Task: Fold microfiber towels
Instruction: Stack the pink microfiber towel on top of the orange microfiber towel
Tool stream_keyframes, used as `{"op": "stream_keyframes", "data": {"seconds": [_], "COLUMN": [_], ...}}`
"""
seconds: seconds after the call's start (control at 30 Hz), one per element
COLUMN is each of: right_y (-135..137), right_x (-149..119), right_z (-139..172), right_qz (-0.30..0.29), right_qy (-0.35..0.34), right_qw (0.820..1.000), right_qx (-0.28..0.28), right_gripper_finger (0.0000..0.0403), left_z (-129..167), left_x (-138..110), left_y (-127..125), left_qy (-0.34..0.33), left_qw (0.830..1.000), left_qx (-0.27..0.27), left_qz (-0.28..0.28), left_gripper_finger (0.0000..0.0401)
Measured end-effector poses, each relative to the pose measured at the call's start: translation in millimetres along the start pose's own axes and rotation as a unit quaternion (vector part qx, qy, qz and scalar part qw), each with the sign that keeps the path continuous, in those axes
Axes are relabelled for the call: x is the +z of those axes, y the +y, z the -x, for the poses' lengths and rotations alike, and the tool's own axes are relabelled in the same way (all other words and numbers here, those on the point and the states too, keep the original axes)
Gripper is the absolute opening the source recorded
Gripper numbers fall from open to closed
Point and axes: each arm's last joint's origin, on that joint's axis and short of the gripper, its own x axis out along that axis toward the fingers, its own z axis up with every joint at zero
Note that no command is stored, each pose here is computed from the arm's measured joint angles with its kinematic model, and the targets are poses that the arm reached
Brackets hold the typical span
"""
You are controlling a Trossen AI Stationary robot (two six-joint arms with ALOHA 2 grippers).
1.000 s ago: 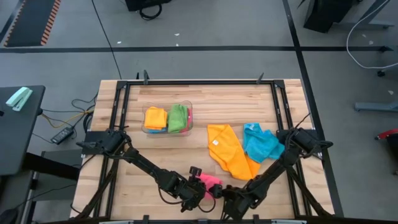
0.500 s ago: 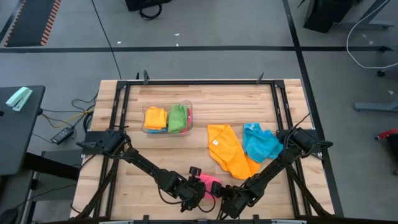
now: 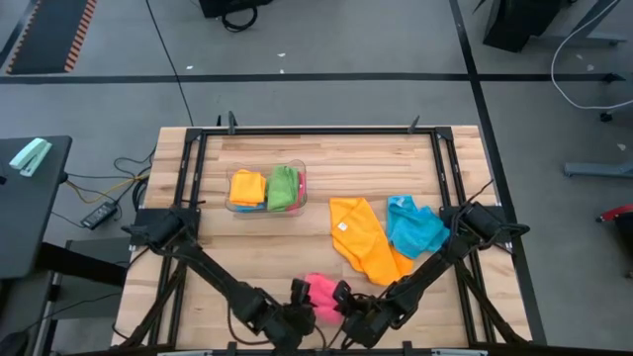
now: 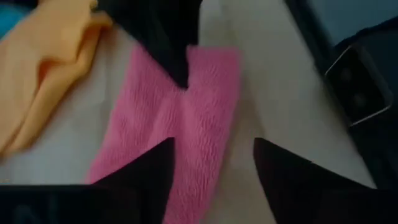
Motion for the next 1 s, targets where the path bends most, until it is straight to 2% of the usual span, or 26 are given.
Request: {"op": "stream_keyframes", "data": {"seconds": [0.13,0.23,0.33,0.57,0.77,0.87,1.0], "right_y": [-13,-24,-34,-48,-58,-59,-58], "right_x": [6,7,9,11,16,16,16], "right_z": [2,8,15,26,41,41,41], "right_qz": [-0.075,-0.133,-0.187,-0.266,-0.295,-0.301,-0.308], "right_qy": [-0.004,-0.007,-0.020,-0.035,-0.060,-0.061,-0.060], "right_qw": [0.997,0.991,0.982,0.963,0.953,0.951,0.949], "right_qx": [0.006,0.009,0.020,0.036,0.031,0.031,0.033], "right_gripper_finger": [0.0013,0.0013,0.0013,0.0013,0.0013,0.0013,0.0020], "left_z": [-3,-5,-6,-14,-25,-28,-28], "left_x": [0,-1,-5,-9,-11,-11,-9], "left_y": [1,-1,-3,-1,7,11,11], "left_qy": [-0.007,-0.009,-0.004,-0.002,0.003,0.005,-0.001], "left_qw": [0.999,0.999,0.999,0.997,0.996,0.995,0.995], "left_qx": [0.021,0.028,0.039,0.080,0.093,0.100,0.099], "left_qz": [0.038,0.025,-0.002,-0.015,0.016,0.024,0.023], "left_gripper_finger": [0.0279,0.0301,0.0305,0.0300,0.0296,0.0277,0.0222]}}
